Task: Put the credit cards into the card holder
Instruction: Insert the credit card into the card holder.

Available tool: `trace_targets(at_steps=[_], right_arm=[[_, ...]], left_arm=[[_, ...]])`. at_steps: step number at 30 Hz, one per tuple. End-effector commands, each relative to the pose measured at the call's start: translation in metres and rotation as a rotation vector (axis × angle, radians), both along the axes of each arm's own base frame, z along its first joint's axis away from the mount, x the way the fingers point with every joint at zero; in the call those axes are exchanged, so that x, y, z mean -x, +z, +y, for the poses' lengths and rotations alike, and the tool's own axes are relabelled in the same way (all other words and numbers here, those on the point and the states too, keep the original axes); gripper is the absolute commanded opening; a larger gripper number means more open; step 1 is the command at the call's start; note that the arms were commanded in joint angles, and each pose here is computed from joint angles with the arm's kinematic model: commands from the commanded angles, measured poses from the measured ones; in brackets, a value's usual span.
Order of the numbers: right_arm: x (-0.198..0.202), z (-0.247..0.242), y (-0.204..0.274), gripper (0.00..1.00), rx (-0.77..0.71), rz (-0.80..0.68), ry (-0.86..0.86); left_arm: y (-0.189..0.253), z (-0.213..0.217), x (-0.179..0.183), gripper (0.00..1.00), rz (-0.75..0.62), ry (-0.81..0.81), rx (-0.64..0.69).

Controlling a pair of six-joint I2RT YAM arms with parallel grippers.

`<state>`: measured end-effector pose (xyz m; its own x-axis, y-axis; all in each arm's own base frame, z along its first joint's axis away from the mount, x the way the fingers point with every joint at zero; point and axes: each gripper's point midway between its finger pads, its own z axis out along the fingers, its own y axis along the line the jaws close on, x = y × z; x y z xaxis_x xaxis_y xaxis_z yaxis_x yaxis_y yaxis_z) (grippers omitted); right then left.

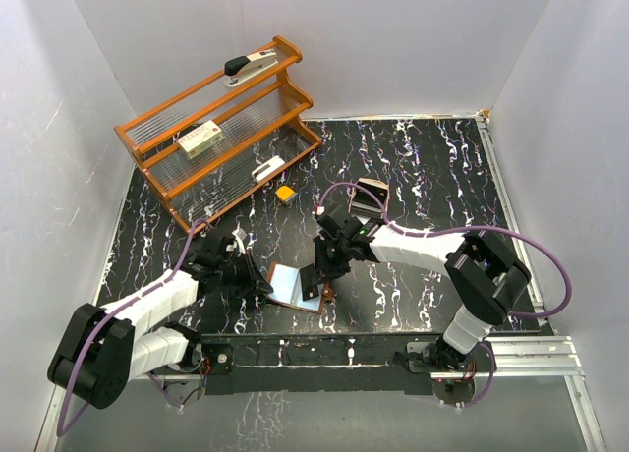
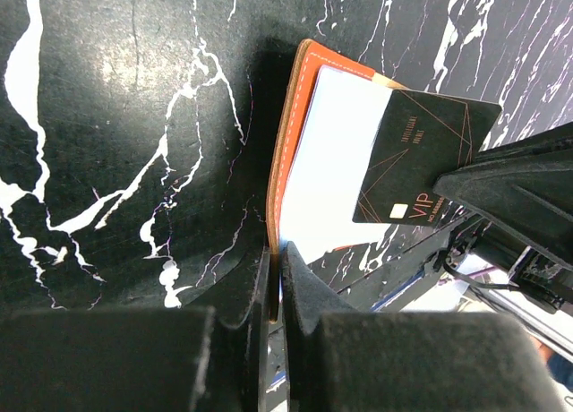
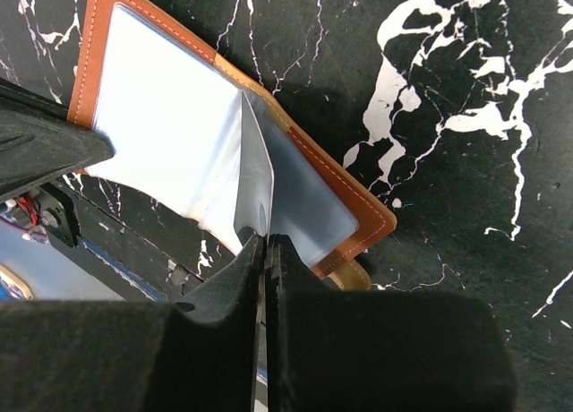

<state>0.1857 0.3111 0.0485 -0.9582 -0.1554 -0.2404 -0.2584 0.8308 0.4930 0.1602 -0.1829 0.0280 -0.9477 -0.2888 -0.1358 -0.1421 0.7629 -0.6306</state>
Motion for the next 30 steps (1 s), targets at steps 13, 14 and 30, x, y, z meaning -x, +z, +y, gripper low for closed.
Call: trace_targets(at_steps=[13, 14, 30], right_arm=[[0.008, 0.019, 0.017, 0.00, -0.165, 0.050, -0.067], [0.008, 0.019, 0.017, 0.00, -0.169, 0.053, -0.075], [0.010, 0.021, 0.005, 0.00, -0.210, 0.083, -0.103]], left_arm=[[-0.010, -0.003, 0.011, 0.00, 0.082, 0.082, 0.050], [-0.011, -0.003, 0.011, 0.00, 0.089, 0.089, 0.053], [-0.015, -0.002, 0.018, 0.00, 0.126, 0.109, 0.050]])
